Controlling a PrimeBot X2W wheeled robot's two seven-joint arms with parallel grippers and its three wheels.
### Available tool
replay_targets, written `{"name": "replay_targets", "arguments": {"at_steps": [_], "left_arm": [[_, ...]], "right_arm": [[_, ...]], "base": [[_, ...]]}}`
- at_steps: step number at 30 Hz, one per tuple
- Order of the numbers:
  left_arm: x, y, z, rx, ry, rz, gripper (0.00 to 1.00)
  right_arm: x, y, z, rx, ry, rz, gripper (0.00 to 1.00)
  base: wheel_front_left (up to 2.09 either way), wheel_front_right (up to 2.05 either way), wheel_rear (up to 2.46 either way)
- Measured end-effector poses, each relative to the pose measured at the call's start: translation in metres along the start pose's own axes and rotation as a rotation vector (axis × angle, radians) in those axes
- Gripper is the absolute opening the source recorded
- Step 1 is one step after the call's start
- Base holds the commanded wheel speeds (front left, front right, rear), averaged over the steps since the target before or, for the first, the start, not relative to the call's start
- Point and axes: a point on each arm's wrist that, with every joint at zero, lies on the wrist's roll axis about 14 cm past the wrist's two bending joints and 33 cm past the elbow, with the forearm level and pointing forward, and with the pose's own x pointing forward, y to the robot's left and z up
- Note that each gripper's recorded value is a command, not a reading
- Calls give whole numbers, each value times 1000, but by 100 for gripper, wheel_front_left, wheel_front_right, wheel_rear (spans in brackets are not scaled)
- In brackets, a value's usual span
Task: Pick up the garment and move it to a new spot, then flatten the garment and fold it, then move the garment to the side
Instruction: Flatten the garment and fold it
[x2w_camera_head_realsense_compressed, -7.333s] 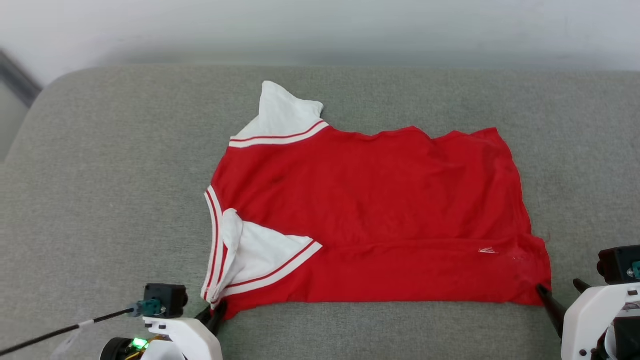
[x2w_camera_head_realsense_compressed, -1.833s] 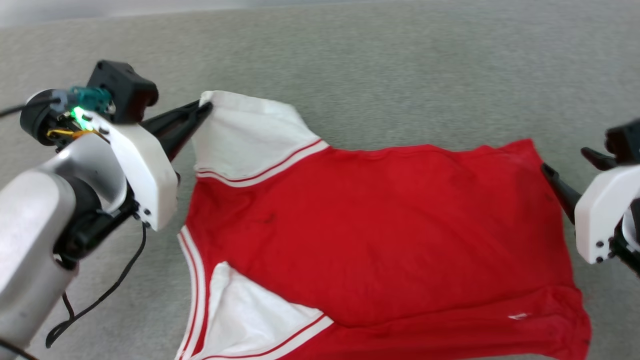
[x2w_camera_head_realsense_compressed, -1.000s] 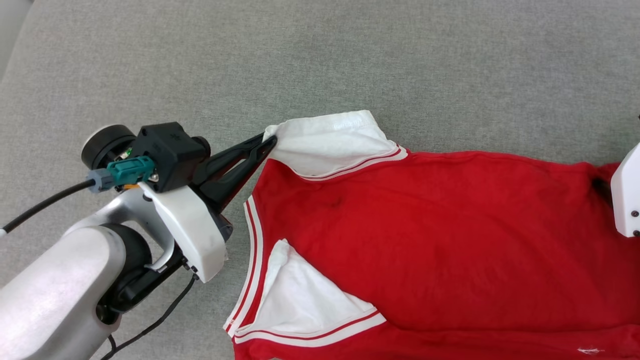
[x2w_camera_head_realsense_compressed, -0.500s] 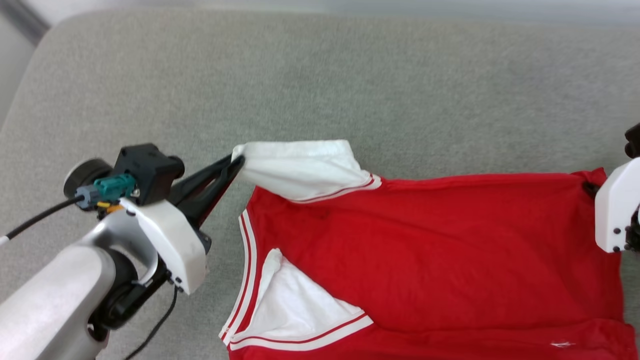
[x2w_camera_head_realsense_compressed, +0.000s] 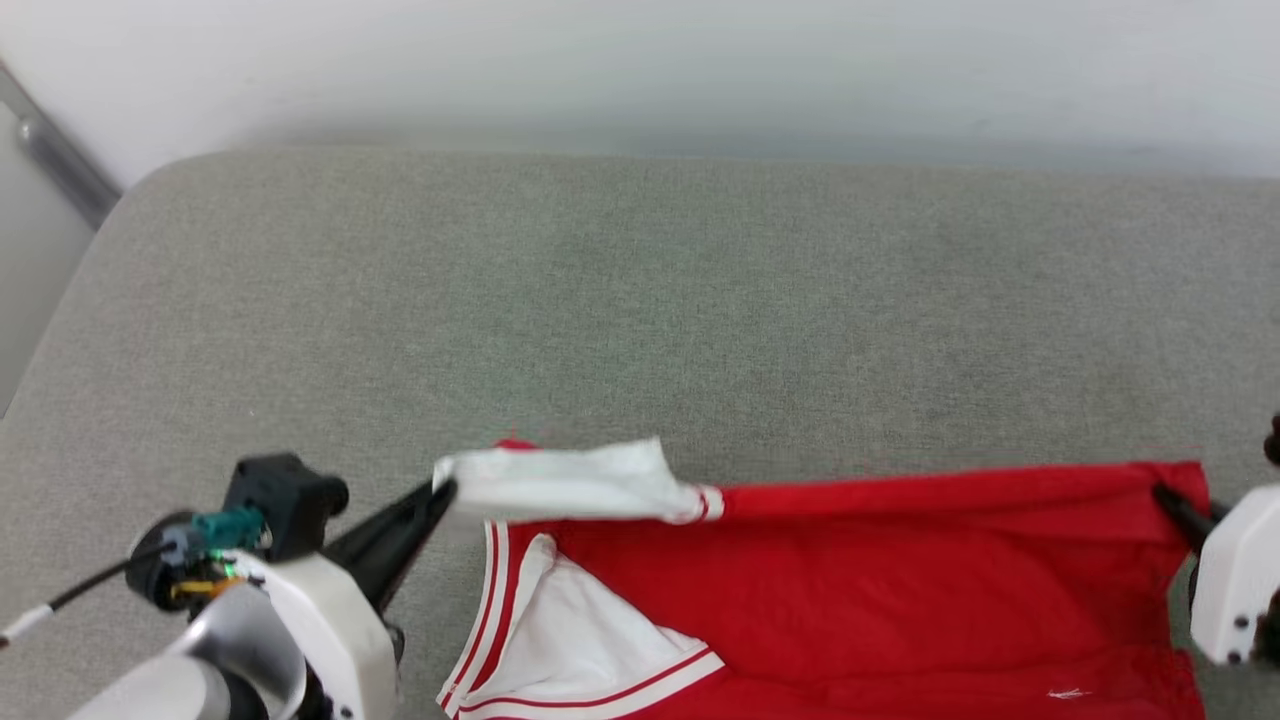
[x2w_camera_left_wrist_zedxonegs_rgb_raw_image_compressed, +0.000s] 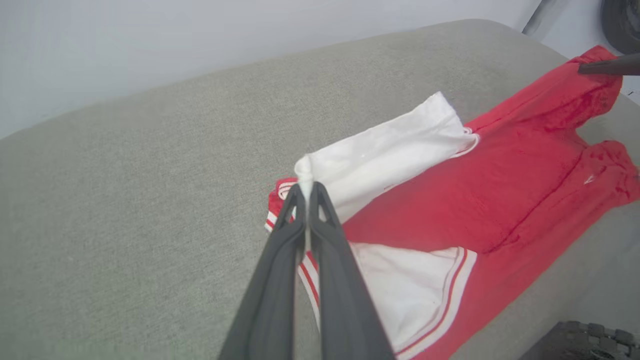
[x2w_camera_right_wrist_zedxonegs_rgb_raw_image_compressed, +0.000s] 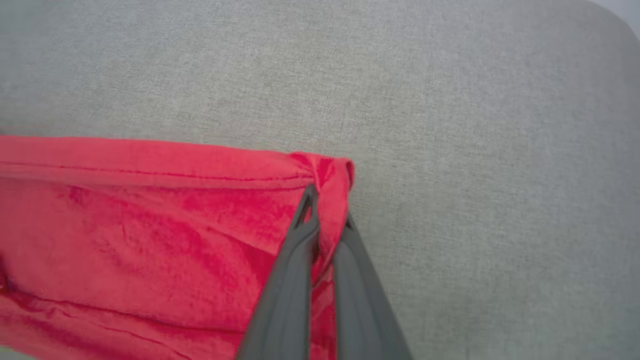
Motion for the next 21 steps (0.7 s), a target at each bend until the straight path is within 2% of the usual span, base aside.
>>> {"name": "replay_targets", "arguments": {"at_steps": [8,15,21], "left_arm": [[-28,-24,-68,-122,197,-11,0],[-40,-31,-130,-130,396,-19,0],[-34,-40,-149,-140,430,-43,0]], "right_arm": [[-24,11,-65,37,122,18,0],[-31,16,-118,-27,287,56,0],[-29,17,-132,-110,318,84,0]], "base": [[0,0,0],[0,0,0],[0,0,0]]}}
